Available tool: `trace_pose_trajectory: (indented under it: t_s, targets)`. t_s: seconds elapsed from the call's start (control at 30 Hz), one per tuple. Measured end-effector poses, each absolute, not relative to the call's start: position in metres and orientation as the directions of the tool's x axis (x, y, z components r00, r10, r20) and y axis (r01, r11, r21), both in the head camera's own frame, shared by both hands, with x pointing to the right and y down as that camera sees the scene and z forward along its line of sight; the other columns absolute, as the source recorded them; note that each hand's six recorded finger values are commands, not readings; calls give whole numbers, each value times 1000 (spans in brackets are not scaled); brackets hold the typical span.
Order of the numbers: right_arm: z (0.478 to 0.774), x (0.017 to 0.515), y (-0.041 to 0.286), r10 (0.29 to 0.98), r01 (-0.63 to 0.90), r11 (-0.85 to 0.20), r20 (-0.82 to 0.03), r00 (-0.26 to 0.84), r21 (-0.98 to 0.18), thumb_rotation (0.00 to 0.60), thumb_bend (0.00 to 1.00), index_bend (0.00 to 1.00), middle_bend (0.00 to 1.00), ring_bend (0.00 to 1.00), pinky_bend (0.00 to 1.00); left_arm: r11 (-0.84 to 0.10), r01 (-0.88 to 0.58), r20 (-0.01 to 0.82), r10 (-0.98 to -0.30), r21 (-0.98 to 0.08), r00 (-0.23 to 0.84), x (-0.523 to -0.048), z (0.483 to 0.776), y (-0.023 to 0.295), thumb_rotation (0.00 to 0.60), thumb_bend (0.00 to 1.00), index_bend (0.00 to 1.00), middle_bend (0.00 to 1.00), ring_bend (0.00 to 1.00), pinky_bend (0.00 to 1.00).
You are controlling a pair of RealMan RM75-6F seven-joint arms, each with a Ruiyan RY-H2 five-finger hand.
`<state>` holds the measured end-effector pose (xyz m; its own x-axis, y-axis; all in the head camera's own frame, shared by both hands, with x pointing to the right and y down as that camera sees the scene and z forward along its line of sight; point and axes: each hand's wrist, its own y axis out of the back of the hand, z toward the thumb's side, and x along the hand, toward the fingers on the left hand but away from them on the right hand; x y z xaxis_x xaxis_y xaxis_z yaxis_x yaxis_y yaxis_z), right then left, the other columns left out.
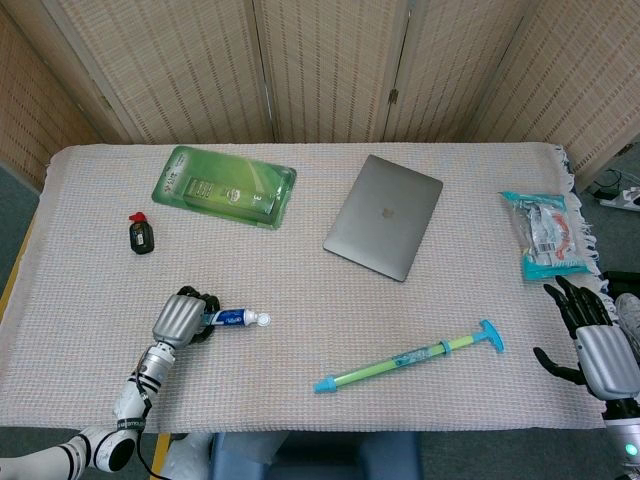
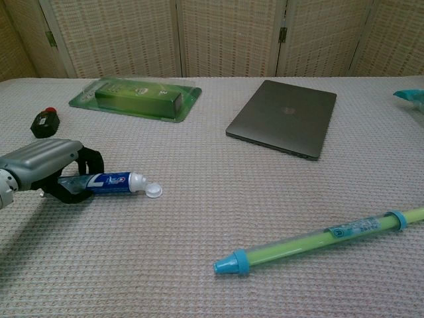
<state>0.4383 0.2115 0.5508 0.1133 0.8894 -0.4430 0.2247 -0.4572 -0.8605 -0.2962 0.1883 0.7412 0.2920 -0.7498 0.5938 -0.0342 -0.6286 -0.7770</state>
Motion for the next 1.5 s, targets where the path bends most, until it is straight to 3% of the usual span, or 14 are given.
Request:
trace_pose_trajectory:
  t_s: [0.13,0.33,0.57,1.0,1.5]
  targets:
    - [549,436,211,890,223,-456,-440,120,-862,600,339,0,0,0,0,-623,-70,580,-758,-779,298,-300,741,187,600,664,717,726,634,619]
    - [545,425,208,888,214,-458,-432,158,-863,600,338,0,0,0,0,-609,-145,542,-773,-780,330,-302,735,183,600,702,775,785,694,707]
    - [537,389,190,867,199,-471,-410,282,-859,600,339,0,0,0,0,-574,-285,444,-797,-768,409,-289,703,172,600,708,796,810,723,732]
    - [546,275,144,731,94,-507,-369,574,-857,600,339,0,0,0,0,-606,-448,306,-758,-658,575,-233,623,166,600,718,801,817,731,741]
    - [557,188,134,666,139,-506,-283,690,-851,600,339,0,0,0,0,-645,-490,263,-724,-587,637,-205,591,165,600,718,808,834,746,742]
